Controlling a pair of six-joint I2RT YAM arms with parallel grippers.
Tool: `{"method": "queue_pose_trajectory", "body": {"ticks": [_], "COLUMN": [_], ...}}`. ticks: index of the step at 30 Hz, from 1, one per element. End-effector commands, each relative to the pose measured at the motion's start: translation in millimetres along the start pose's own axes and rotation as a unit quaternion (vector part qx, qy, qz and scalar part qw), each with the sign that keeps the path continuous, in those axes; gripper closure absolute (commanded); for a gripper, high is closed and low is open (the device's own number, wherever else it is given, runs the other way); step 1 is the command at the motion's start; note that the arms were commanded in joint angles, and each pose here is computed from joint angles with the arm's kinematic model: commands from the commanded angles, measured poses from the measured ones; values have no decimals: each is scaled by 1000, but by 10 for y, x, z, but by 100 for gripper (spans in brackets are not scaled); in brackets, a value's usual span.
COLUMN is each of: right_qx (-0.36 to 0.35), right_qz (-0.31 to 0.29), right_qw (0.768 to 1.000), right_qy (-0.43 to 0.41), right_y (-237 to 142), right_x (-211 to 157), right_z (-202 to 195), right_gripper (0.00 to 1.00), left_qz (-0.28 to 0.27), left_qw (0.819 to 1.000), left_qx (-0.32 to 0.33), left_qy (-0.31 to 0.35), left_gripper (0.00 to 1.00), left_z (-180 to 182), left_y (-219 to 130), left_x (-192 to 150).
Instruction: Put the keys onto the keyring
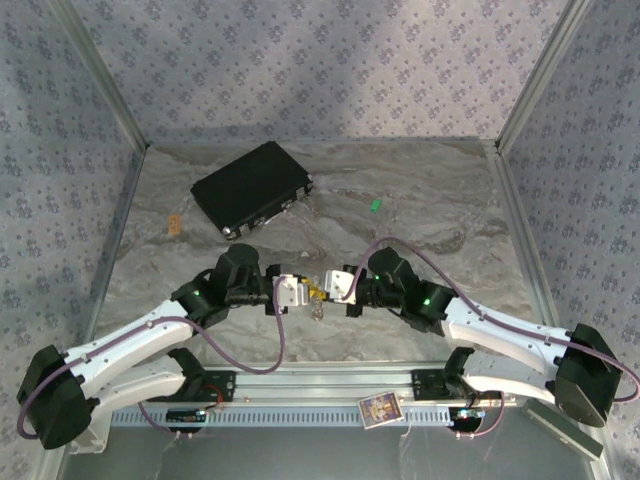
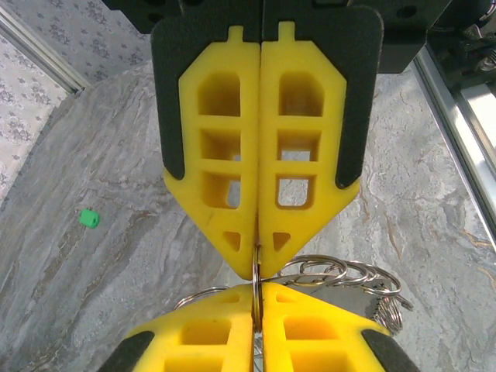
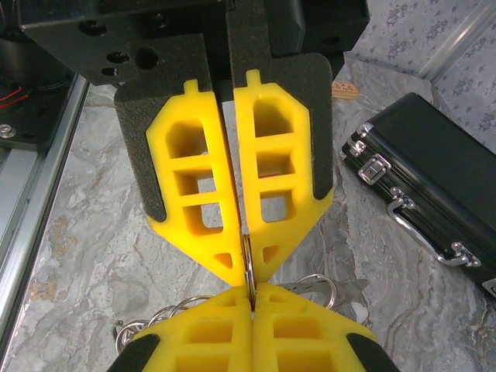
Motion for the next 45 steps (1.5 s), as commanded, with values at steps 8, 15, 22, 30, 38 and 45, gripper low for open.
{"method": "queue_pose_trajectory", "body": {"ticks": [8,15,22,30,38,45], "right_qx": [9,-68,-261,-382,-348,-356], "right_qz": [-27,-44,13,219,327,366], "right_qw": [1000,996,923,698,649,619], "right_qy": [-1,49,284,564,592,596], "right_y": [0,-200,-442,-505,-106,254], "right_x": [131,44,-303,-957,-1408,-1844], "right_z": [-38,-172,-561,-1020,-1657,-2115], "right_gripper": [100,68,58,61,60,57], "left_qz": [-40,-31,-9,1,1,3], "left_qw": [999,999,997,987,983,985], "left_qx": [6,18,56,106,112,107], "left_qy": [5,1,-48,-125,-143,-139], "left_gripper": [96,100,100,100,100,100], "left_z": [40,55,107,179,199,204], "left_y": [-7,-22,-45,-54,-67,-81], "left_x": [125,127,103,75,97,129]}}
Point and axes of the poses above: each hand's point on the last joint's axis, 136 mm out from that joint toward the fingers, its own y axis out along the fingers, its own z axis along the line the jaws close on, x = y × z, the point moved 10 cm from there along -y, back along the fingers, and after that the axes turned 6 degrees about -y, right-handed, at the moved point
